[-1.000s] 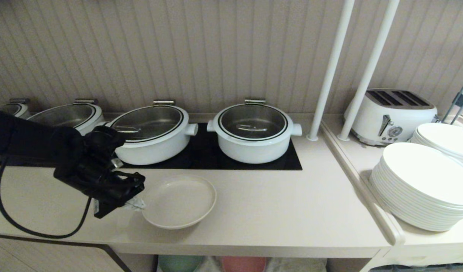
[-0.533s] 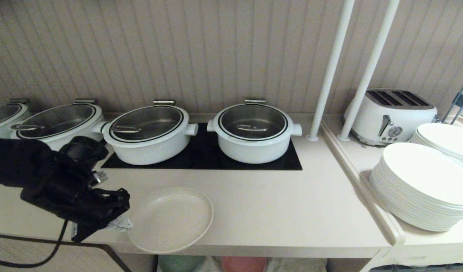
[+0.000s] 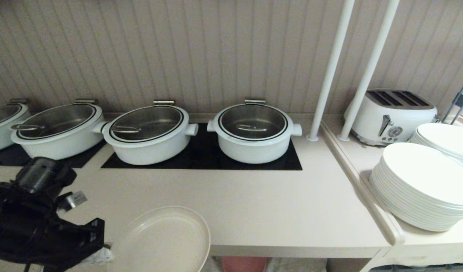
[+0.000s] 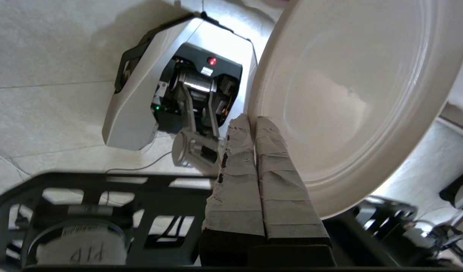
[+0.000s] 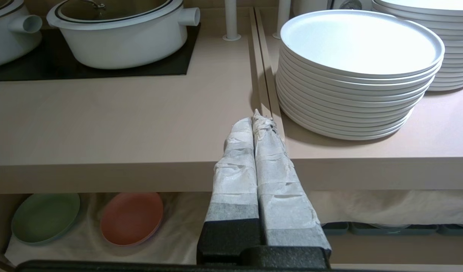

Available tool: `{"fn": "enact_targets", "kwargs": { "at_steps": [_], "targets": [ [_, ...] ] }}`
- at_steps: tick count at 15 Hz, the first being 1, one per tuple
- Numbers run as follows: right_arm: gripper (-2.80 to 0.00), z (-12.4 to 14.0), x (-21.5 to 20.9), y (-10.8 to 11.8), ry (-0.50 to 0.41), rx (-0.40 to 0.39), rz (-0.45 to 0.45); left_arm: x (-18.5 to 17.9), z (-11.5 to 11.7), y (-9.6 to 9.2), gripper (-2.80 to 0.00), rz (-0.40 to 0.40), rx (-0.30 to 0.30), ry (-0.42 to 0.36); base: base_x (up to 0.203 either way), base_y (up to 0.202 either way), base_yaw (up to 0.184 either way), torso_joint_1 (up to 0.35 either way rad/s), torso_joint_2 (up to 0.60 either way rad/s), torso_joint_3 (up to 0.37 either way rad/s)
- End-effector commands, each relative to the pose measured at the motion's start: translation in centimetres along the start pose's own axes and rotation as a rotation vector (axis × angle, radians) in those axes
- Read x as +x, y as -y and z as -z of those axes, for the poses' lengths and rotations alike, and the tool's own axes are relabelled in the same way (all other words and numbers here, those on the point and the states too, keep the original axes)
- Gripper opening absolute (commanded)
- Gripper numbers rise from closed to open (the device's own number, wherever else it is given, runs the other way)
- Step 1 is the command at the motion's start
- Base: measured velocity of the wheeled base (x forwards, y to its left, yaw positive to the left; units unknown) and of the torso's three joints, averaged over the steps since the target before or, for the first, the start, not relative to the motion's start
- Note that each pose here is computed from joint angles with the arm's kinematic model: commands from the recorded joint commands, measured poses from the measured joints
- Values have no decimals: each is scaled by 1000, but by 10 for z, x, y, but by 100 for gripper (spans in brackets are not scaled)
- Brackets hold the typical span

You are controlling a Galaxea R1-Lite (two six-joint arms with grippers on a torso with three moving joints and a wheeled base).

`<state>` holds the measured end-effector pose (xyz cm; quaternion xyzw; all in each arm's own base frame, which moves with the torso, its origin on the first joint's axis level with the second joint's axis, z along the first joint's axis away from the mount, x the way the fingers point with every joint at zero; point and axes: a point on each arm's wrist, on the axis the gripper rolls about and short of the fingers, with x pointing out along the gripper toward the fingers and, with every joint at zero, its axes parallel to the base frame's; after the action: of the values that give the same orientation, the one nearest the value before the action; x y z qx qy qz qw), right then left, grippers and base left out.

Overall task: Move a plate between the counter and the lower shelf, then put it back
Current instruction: Put the plate in the cupboard

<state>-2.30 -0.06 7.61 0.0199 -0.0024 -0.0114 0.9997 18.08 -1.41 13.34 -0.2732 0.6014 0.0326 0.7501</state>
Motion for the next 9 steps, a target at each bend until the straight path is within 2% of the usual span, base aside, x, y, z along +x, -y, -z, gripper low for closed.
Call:
{"fn": "enact_targets", "kwargs": {
  "at_steps": [1,3,6,9],
  "targets": [
    [-280,0,0,0,-1,0,0,-8,19,-8,-280,12,26,20,0,0,0,0,0,0],
    [-280,0,0,0,-1,0,0,-13,32,-15,-280,14,64,27,0,0,0,0,0,0],
    [-280,0,0,0,-1,0,0,-19,56,-27,-280,-9,146,-24,0,0,0,0,0,0],
    [-280,0,0,0,-1,0,0,-20,68,-33,-280,0,158,-44,0,0,0,0,0,0]
  ]
}}
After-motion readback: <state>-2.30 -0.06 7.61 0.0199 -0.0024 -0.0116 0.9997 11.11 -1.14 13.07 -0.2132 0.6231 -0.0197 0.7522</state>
